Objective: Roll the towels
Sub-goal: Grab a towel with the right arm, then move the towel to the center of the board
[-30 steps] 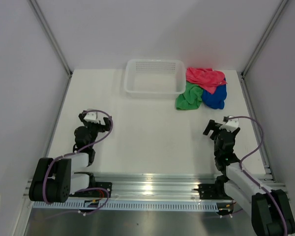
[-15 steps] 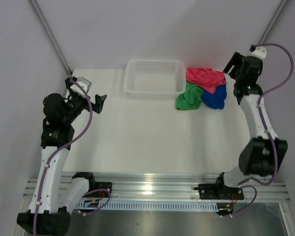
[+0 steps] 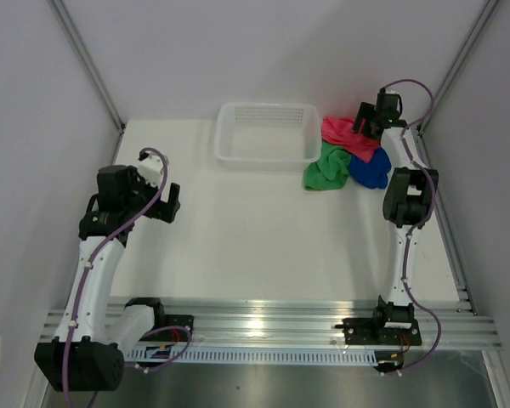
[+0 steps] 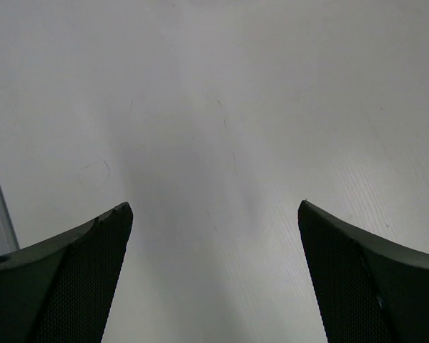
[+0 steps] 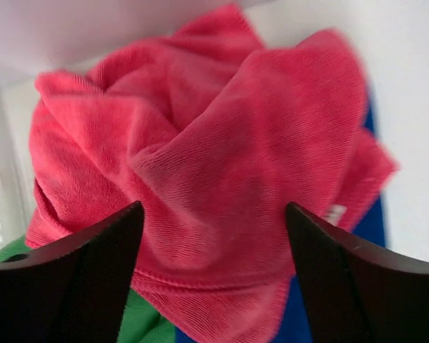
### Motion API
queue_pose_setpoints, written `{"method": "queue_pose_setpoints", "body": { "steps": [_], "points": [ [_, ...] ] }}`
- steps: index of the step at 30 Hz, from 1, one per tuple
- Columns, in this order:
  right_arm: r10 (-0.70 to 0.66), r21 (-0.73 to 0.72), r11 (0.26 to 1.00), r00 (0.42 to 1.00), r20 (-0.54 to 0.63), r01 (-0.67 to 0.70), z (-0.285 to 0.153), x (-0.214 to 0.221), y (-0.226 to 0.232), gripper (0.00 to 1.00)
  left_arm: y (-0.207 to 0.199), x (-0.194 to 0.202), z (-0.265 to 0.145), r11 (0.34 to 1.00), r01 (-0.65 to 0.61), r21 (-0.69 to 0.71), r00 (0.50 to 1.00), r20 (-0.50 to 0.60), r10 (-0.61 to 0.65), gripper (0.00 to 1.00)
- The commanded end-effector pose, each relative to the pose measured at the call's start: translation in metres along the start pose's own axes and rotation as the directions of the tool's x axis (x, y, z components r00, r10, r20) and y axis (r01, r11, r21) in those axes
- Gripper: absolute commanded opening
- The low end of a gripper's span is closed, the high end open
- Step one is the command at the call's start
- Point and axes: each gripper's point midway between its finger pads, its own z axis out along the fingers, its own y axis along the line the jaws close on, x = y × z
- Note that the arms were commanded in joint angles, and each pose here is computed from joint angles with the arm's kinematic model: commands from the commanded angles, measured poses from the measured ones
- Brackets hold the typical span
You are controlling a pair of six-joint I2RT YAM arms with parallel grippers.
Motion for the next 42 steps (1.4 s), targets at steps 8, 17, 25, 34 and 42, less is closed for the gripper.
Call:
{"method": "queue_pose_setpoints", "body": {
  "steps": [8, 17, 25, 34, 42],
  "points": [
    [-0.112, 0.076, 0.991, 0.992, 0.056, 0.108, -0.017, -0.012, 0.024, 0.03, 0.004, -0.002, -0.001, 0.999, 0.030, -0.018, 1.000, -0.002, -0.030, 0.99],
    [-0.182, 0.190, 0.972, 0.951, 0.249, 0.136, -0.108, -0.093, 0.017, 0.00, 0.000, -0.004, -0.002, 1.000, 0.032, -0.001, 0.999, 0.015, -0.032, 1.00],
    [-0.139, 0.134, 0.987, 0.859, 0.493, 0.083, -0.266, -0.173, 0.050, 0.00, -0.005, -0.009, -0.020, 1.000, -0.009, -0.006, 0.998, 0.055, 0.009, 0.99],
    [-0.110, -0.124, 0.965, 0.790, 0.603, 0.229, -0.442, -0.090, 0.171, 0.00, -0.003, -0.020, -0.043, 0.998, -0.051, -0.046, 0.993, 0.106, 0.056, 0.99],
    [-0.004, -0.495, 0.820, 0.867, 0.498, 0.288, -0.512, 0.015, 0.295, 0.00, 0.007, -0.032, -0.052, 0.995, -0.053, -0.087, 0.989, 0.130, 0.064, 0.99]
  ]
}}
